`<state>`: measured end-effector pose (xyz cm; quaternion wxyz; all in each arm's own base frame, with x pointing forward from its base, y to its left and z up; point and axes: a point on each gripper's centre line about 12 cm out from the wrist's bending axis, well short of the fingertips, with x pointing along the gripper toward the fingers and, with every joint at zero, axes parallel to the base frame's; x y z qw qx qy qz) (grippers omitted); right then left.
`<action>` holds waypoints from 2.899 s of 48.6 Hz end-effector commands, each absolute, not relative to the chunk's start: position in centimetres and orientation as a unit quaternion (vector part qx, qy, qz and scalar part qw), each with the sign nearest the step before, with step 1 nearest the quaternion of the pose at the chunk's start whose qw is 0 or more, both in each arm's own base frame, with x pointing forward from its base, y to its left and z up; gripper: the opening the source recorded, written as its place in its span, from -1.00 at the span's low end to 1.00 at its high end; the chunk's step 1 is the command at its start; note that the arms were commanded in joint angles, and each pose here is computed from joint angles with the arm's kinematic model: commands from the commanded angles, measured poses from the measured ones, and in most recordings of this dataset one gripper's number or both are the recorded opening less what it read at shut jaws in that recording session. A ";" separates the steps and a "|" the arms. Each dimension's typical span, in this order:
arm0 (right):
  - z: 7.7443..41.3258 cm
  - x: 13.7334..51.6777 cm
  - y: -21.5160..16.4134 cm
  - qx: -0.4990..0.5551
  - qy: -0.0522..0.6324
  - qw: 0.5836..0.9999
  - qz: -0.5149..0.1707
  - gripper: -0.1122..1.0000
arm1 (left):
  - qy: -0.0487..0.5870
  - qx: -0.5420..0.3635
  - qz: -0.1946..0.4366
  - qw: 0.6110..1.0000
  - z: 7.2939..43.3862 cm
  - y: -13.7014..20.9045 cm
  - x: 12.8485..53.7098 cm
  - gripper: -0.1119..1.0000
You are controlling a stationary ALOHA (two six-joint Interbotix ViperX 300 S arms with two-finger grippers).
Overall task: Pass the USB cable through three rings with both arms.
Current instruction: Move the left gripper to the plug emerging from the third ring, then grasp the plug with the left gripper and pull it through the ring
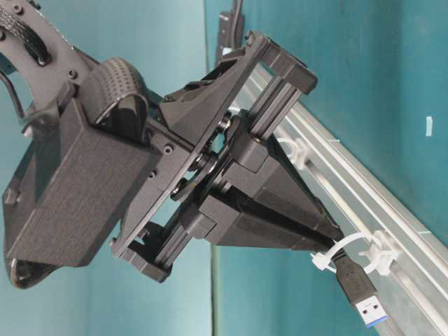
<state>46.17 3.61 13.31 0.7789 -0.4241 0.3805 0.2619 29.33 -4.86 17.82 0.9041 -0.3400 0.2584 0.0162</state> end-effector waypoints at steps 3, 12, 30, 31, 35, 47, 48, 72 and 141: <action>13.6 46.5 4.2 -0.425 0.372 0.782 0.263 -0.69 | 0.253 -0.339 0.001 0.906 17.8 -5.7 30.2 0.97; 13.5 46.5 4.2 -0.425 0.373 0.781 0.264 -0.69 | 0.266 -0.336 0.003 0.904 16.8 -6.1 31.3 0.97; 13.5 46.4 4.2 -0.425 0.373 0.781 0.264 -0.69 | 0.287 -0.334 0.014 0.898 14.3 -6.7 34.5 0.96; 13.5 46.4 4.2 -0.425 0.373 0.782 0.263 -0.68 | 0.287 -0.334 0.013 0.898 14.2 -6.8 34.6 0.96; 13.6 46.5 4.1 -0.425 0.373 0.782 0.263 -0.69 | 0.288 -0.334 0.014 0.897 14.0 -6.8 34.9 0.96; 13.4 46.4 4.1 -0.424 0.376 0.780 0.265 -0.69 | 0.288 -0.335 0.013 0.897 13.5 -6.9 35.2 0.92; 13.5 46.4 4.1 -0.424 0.375 0.781 0.265 -0.69 | 0.289 -0.335 0.014 0.897 13.5 -6.9 35.2 0.92; 13.5 46.3 4.1 -0.423 0.376 0.781 0.264 -0.69 | 0.295 -0.332 0.017 0.896 13.5 -6.8 35.1 0.18; 13.1 45.7 2.4 -0.408 0.402 0.777 0.260 0.56 | 0.305 -0.359 0.030 0.881 13.4 -6.8 34.2 -0.58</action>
